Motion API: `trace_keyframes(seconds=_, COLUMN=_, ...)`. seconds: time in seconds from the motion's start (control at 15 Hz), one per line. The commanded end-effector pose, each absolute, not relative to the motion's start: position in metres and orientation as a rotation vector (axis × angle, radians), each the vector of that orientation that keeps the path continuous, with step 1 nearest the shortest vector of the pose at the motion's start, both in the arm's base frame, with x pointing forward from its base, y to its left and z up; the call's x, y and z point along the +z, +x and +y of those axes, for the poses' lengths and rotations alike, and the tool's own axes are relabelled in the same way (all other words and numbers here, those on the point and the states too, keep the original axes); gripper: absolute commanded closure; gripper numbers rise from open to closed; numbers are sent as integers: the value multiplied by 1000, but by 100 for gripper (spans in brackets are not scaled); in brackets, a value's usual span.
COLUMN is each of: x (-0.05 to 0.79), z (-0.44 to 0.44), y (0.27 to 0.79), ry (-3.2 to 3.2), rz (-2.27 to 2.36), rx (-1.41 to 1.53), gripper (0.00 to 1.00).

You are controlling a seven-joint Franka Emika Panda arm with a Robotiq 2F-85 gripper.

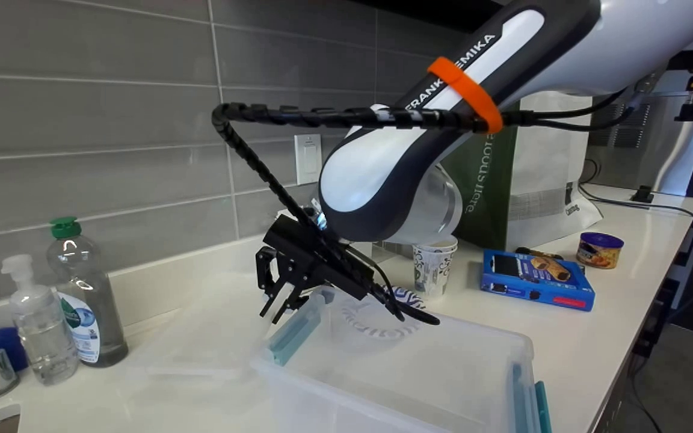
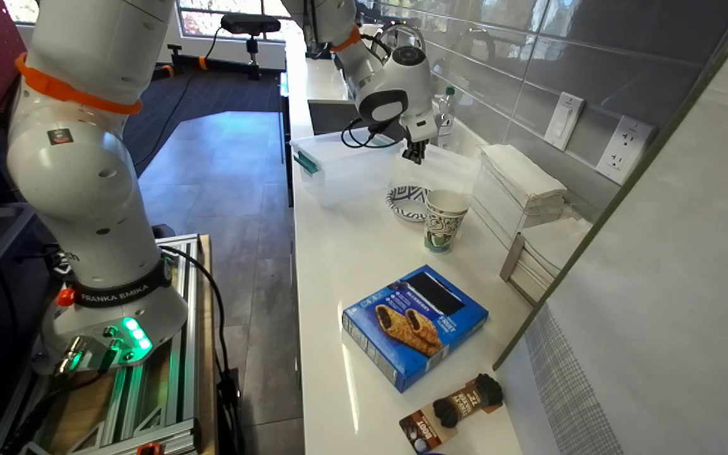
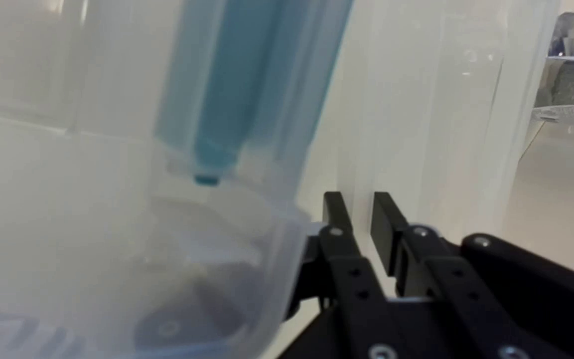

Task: Move the storage bin lid to the counter

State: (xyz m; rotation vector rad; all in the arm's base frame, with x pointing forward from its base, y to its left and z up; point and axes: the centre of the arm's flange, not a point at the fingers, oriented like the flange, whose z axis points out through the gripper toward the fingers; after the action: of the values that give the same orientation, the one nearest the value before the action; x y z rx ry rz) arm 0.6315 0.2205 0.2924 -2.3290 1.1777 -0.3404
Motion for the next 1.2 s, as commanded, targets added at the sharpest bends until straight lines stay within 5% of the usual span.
trace_keyframes(seconds=0.0, x=285, z=222, y=639, ry=-2366, rz=1187, rx=-280, gripper=95)
trace_keyframes(seconds=0.6, x=274, z=222, y=636, ry=-2442, rz=1152, rx=-230, gripper=95)
trace_keyframes(seconds=0.67, x=275, z=222, y=636, ry=-2445, rz=1147, rx=-231, gripper=57)
trace_keyframes(seconds=0.73, x=277, z=223, y=635, ry=-2447, rz=1139, rx=-237, gripper=56)
trace_keyframes(seconds=1.13, x=307, z=229, y=633, ry=-2445, rz=1048, rx=-311, gripper=12)
